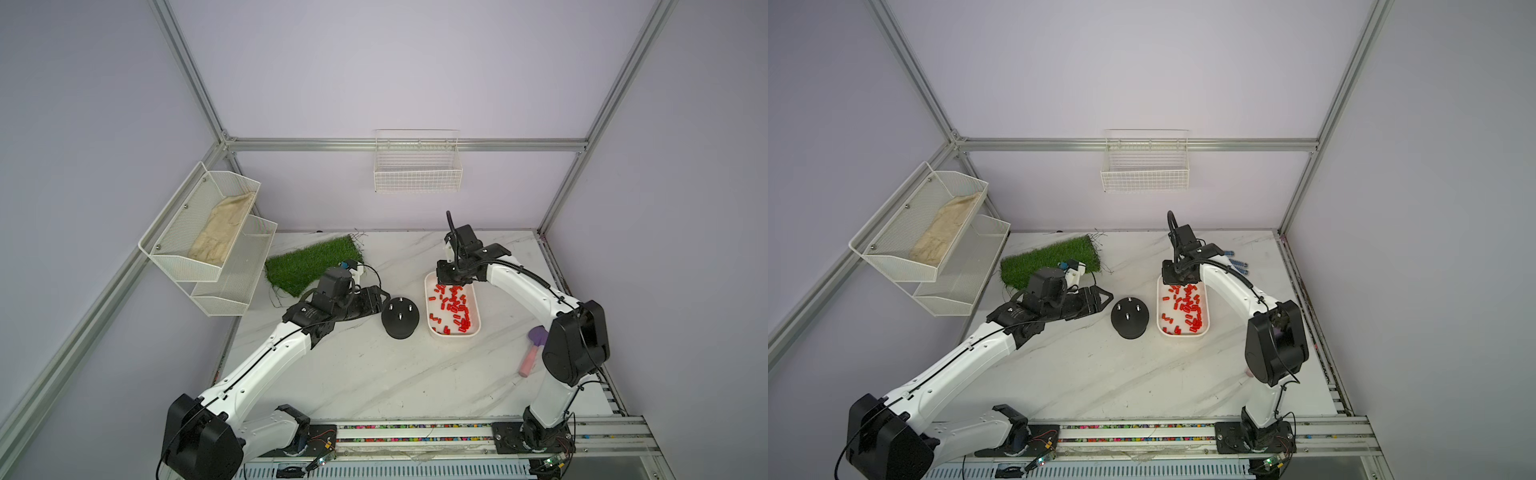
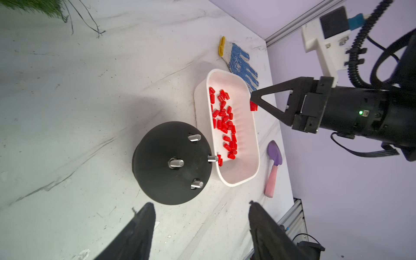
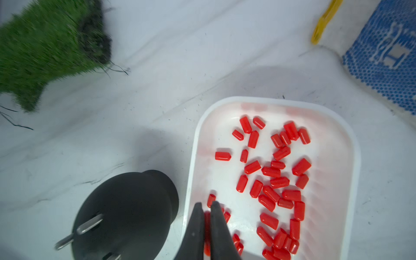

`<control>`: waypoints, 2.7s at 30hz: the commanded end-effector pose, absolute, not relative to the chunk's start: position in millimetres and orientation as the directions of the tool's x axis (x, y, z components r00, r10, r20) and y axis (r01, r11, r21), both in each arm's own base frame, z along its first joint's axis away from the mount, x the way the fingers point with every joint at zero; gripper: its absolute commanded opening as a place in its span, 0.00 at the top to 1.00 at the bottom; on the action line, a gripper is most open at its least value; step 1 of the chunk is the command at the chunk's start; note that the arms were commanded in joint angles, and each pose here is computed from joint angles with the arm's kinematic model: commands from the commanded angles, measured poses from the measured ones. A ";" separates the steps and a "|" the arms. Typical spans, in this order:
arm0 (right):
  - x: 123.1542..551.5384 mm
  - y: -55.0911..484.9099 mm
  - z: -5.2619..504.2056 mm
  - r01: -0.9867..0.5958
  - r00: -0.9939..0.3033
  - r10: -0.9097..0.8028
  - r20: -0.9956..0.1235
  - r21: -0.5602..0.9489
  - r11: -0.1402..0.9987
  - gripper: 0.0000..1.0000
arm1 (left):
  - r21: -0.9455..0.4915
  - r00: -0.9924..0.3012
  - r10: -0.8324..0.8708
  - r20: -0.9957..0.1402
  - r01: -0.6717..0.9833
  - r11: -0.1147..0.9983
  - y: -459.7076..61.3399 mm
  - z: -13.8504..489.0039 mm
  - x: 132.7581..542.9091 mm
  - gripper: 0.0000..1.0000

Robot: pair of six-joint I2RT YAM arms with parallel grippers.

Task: Cover the protruding screws with screw protection sleeves
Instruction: Pick up the screw protection sleeve from the storage box, then attach the screw protection sleeve to the screw.

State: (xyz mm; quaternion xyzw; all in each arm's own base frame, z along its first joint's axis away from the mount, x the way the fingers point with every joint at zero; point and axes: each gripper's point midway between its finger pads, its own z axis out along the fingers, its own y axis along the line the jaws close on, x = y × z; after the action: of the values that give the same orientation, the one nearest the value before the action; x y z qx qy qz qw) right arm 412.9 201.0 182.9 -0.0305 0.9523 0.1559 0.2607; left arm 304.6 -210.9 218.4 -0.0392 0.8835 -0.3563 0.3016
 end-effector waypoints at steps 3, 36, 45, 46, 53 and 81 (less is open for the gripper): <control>409.0 205.4 238.2 -0.160 -0.784 0.126 -0.607 0.395 0.905 0.90 | -0.744 -0.781 -0.312 -0.542 0.272 0.611 -238.5 260.2 315.6 0.37; 334.4 233.5 414.7 -0.486 -0.606 0.535 -0.589 0.806 0.337 0.90 | -0.756 -0.682 -0.443 -0.582 0.655 -0.016 -316.4 405.3 299.8 0.62; 327.9 235.8 414.0 -0.499 -0.624 0.529 -0.575 0.815 0.296 0.90 | -0.763 -0.688 -0.444 -0.574 0.646 -0.015 -325.0 398.3 311.7 0.63; 327.2 236.0 413.6 -0.498 -0.626 0.529 -0.572 0.816 0.294 0.90 | -0.758 -0.685 -0.446 -0.577 0.652 -0.020 -324.6 400.4 311.4 0.64; 327.2 237.5 409.9 -0.496 -0.635 0.524 -0.568 0.819 0.288 0.90 | -0.732 -0.666 -0.455 -0.591 0.680 -0.046 -322.5 413.2 305.8 0.63; 326.4 241.8 406.7 -0.507 -0.648 0.512 -0.564 0.821 0.263 0.90 | -0.709 -0.670 -0.455 -0.587 0.696 -0.109 -325.6 425.6 302.4 0.84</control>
State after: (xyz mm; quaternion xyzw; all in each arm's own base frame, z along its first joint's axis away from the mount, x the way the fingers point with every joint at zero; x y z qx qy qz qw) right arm 327.7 242.7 402.1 0.0020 0.6839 0.5989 0.4167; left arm 311.5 -327.0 391.1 0.0819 0.5807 -0.7210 0.3691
